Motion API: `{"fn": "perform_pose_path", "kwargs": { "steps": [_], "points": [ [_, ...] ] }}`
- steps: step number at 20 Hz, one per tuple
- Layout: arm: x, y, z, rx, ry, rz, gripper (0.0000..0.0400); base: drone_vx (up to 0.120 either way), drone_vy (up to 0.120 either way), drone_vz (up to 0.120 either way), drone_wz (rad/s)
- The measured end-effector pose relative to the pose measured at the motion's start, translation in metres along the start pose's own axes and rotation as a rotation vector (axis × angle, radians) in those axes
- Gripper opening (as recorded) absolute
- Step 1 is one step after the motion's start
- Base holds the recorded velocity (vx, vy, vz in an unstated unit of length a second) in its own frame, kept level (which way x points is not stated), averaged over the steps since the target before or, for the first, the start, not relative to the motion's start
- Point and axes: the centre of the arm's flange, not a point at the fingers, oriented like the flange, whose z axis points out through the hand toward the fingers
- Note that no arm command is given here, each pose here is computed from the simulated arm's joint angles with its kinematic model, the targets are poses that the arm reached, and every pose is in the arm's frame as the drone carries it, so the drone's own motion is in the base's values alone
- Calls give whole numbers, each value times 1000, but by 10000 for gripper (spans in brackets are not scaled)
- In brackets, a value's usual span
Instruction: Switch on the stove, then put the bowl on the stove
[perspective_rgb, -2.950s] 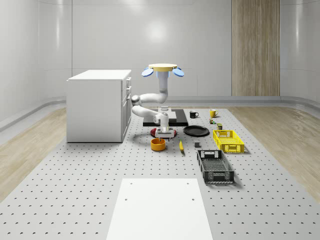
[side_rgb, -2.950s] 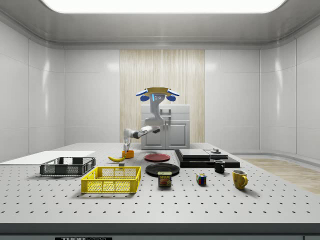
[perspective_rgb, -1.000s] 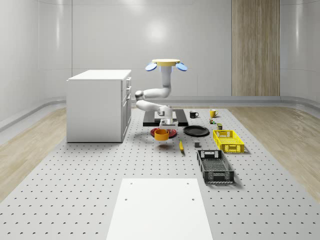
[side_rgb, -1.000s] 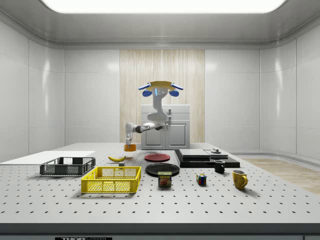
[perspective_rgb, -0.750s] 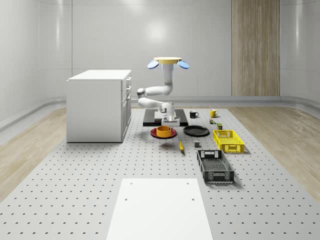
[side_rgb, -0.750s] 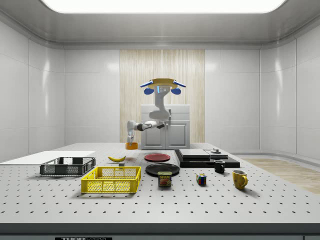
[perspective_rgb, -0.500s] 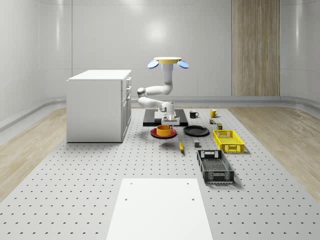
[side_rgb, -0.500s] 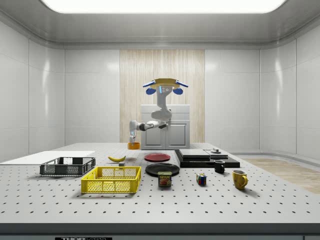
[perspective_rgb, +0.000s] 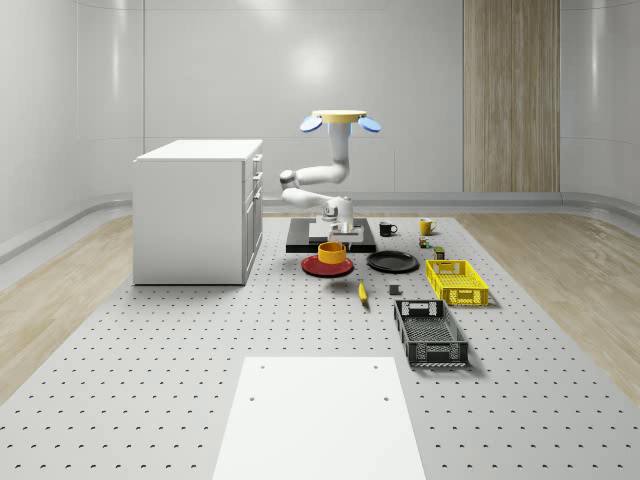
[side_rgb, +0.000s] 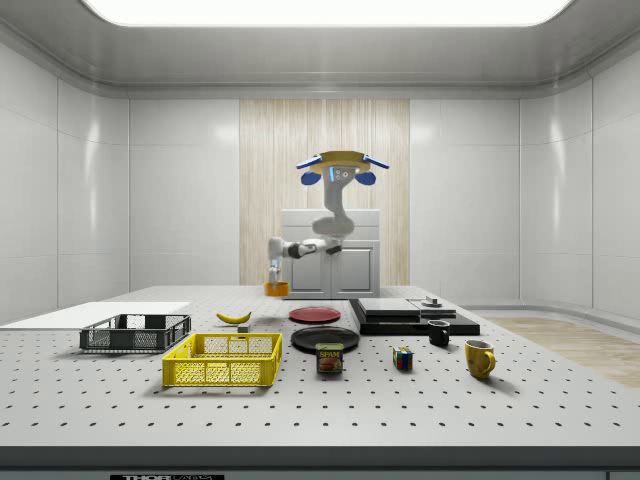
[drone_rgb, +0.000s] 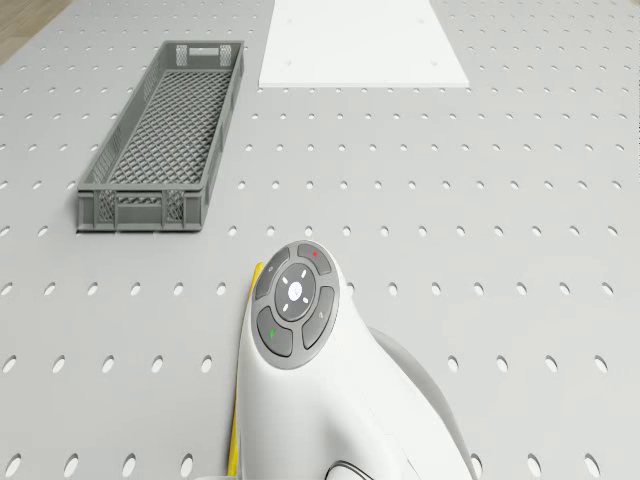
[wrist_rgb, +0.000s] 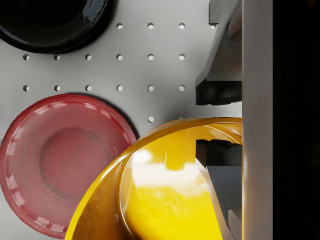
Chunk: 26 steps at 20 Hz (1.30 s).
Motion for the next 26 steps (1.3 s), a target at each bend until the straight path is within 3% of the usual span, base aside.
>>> {"fn": "perform_pose_path", "kwargs": {
  "steps": [4,9,26],
  "points": [
    [0,0,0,0,0,0,100,-120,0,0,0],
    [0,0,0,0,0,0,100,-120,96,0,0],
    [0,0,0,0,0,0,100,-120,-12,0,0]
  ]
}}
